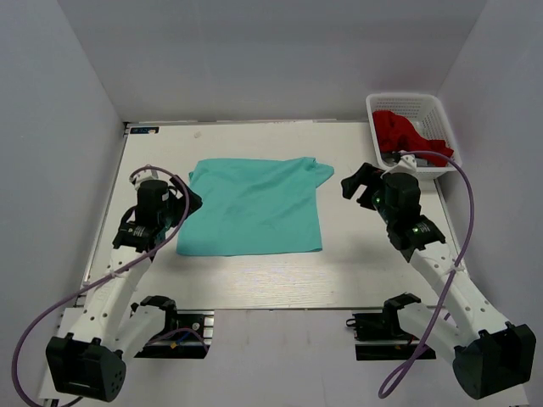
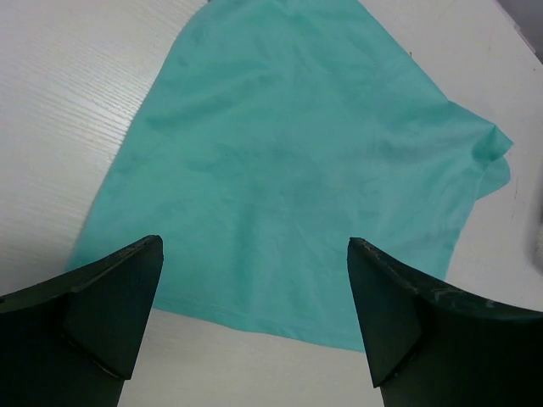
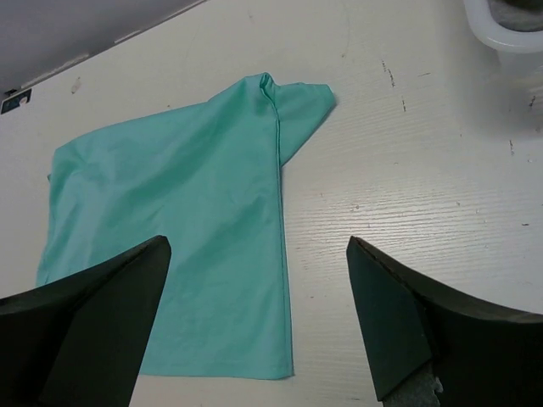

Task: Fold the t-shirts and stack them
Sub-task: Flatten out the tshirt

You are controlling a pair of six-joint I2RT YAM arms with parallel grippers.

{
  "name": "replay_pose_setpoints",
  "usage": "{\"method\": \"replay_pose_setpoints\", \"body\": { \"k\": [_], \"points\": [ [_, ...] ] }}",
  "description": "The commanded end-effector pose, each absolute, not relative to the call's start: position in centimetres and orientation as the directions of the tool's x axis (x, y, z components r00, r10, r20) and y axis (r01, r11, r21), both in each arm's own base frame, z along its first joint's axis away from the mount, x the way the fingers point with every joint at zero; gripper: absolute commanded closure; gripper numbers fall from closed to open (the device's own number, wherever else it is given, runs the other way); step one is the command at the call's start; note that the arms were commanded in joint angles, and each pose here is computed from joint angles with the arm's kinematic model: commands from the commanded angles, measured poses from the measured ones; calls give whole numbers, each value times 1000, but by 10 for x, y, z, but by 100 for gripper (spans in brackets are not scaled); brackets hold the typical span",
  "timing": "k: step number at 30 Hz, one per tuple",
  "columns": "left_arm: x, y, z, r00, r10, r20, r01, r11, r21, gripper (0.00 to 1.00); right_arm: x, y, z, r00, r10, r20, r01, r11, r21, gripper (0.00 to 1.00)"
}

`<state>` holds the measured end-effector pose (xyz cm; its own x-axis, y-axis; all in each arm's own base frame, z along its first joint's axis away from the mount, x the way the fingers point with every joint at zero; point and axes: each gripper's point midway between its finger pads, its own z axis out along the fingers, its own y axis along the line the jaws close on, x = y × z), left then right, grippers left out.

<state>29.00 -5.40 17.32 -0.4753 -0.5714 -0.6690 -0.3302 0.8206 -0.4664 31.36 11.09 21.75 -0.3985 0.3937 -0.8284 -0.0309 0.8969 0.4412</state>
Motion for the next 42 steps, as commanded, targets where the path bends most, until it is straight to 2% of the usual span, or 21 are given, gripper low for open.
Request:
{"method": "replay_pose_setpoints", "body": {
  "k": [1,4,7,8,11,14,15,19,22,28,34,38,39,41,42],
  "points": [
    [282,-55,176,-457,-591,-664,-323,806,-495,0,319,118,231,-361,396,-844,-89,887,454,10],
    [279,-55,175,-445,-594,-670,-314,805,-504,0,319,123,235,-349,400,-848,-121,877,464,10],
    [276,-46,170,-426,-618,-661,-377,785,-491,0,321,118,230,-315,395,-863,-119,886,449,10],
    [275,-44,161,-436,-626,-646,-412,777,-475,0,319,117,226,-319,394,-862,-114,887,448,10],
    [262,-38,130,-494,-646,-581,-516,756,-403,0,318,95,205,-310,452,-836,40,885,464,10],
    [254,-37,107,-536,-651,-538,-554,752,-358,0,315,102,202,-344,401,-849,-15,902,432,12],
    [248,-36,98,-548,-656,-519,-571,747,-340,0,312,108,203,-372,389,-843,-40,901,433,10],
    [231,-33,67,-570,-673,-472,-624,728,-284,0,315,93,183,-412,404,-816,92,910,404,10],
    [226,-30,56,-572,-671,-472,-631,728,-269,0,310,104,173,-464,370,-805,43,917,397,10],
    [209,-9,26,-571,-681,-459,-720,683,-118,0,300,135,143,-611,254,-750,-90,919,385,10],
    [233,-10,21,-521,-685,-509,-711,679,-185,0,290,168,112,-719,165,-675,-167,902,399,10],
    [240,-13,15,-531,-686,-497,-709,681,-183,22,284,174,103,-722,144,-677,-186,902,390,10],
    [236,-13,7,-557,-675,-483,-708,690,-147,35,281,175,99,-732,138,-667,-182,904,387,10],
    [239,-15,3,-567,-676,-470,-708,692,-141,46,278,170,90,-739,122,-663,-161,923,349,10],
    [241,-16,3,-579,-671,-463,-701,700,-137,62,274,170,86,-747,110,-655,-159,928,337,10]
  ]
}}
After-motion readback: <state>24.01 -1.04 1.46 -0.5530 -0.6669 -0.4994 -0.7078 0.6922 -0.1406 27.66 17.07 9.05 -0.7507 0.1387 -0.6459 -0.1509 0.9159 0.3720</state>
